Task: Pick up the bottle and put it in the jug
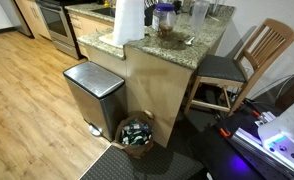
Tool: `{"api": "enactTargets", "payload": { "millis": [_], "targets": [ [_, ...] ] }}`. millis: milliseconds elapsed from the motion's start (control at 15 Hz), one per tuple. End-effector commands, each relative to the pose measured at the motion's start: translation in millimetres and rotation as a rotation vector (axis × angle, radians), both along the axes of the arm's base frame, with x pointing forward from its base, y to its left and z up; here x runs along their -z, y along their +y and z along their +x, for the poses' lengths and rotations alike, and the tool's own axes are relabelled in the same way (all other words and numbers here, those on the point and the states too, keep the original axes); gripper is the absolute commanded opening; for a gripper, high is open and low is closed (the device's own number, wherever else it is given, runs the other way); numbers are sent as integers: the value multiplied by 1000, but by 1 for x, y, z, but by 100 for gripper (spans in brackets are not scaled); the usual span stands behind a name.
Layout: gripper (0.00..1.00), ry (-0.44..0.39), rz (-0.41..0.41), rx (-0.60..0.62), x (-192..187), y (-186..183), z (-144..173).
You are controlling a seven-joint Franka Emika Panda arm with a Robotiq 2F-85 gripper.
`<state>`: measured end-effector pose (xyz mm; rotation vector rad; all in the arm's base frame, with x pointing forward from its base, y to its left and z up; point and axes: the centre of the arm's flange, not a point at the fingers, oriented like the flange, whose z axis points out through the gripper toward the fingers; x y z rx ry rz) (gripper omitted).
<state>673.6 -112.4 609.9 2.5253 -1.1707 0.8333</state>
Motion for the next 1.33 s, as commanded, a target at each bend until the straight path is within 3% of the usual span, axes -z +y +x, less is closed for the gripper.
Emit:
{"api": "enactTargets", "payload": {
  "millis": [0, 1000, 1067, 1267],
  "targets": [
    [22, 45, 4, 50, 6, -5, 16],
    [22, 41, 44, 169, 47, -13, 46],
    [72, 42, 44, 172, 49, -12, 47],
    [88, 35, 45, 200, 50, -11, 50]
  ]
}}
